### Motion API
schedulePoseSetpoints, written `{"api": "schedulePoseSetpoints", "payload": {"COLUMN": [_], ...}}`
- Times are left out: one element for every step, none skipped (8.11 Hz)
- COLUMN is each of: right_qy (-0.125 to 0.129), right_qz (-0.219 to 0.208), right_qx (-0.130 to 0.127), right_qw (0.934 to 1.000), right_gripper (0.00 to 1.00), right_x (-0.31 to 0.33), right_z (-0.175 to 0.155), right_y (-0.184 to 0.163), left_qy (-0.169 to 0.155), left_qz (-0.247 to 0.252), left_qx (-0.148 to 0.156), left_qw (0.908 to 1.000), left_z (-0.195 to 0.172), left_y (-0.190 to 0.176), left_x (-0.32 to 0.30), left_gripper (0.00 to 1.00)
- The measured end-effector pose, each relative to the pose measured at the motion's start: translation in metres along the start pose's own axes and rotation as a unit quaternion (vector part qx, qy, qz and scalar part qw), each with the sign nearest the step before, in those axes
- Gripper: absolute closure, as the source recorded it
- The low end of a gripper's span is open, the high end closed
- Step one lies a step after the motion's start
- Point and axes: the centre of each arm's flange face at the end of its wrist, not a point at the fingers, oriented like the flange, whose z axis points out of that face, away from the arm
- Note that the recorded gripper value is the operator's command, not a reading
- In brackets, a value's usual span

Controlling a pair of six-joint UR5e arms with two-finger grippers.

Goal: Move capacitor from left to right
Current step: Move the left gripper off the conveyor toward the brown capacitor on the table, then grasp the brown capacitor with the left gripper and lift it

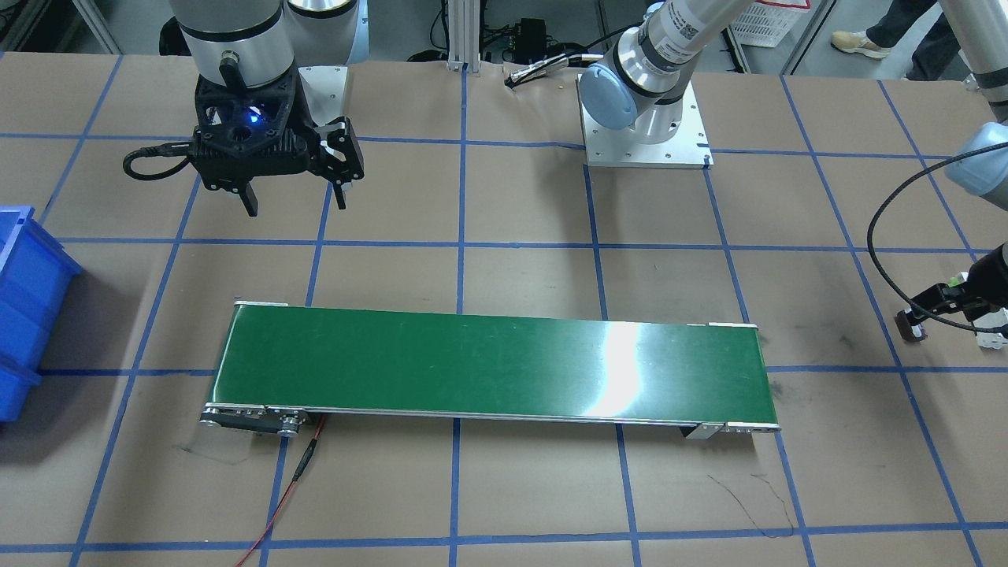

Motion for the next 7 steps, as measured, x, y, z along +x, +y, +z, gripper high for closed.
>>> {"api": "schedulePoseSetpoints", "payload": {"right_qy": [0.0,0.0,0.0,0.0,-0.001,-0.001,-0.001], "right_qz": [0.0,0.0,0.0,0.0,0.001,0.001,0.001], "right_qx": [0.0,-0.001,-0.001,-0.001,-0.001,-0.001,-0.002], "right_qw": [1.0,1.0,1.0,1.0,1.0,1.0,1.0], "right_gripper": [0.0,0.0,0.0,0.0,0.0,0.0,0.0], "right_x": [0.0,0.0,0.0,0.0,0.0,0.0,0.0], "right_z": [0.0,0.0,0.001,0.001,0.001,0.001,0.001], "right_y": [0.0,0.001,0.001,0.001,0.001,0.001,0.001], "left_qy": [0.004,0.007,0.011,0.015,0.019,0.022,0.024], "left_qz": [0.004,0.006,0.008,0.009,0.01,0.011,0.013], "left_qx": [-0.005,-0.009,-0.012,-0.016,-0.02,-0.023,-0.026], "left_qw": [1.0,0.9999,0.9998,0.9997,0.9996,0.9994,0.9993], "left_z": [0.011,0.019,0.027,0.036,0.044,0.05,0.056], "left_y": [0.003,0.004,0.004,0.003,0.003,0.002,0.002], "left_x": [-0.007,-0.011,-0.013,-0.014,-0.014,-0.014,-0.014], "left_gripper": [0.0,0.0,0.0,0.0,0.0,0.08,0.26]}}
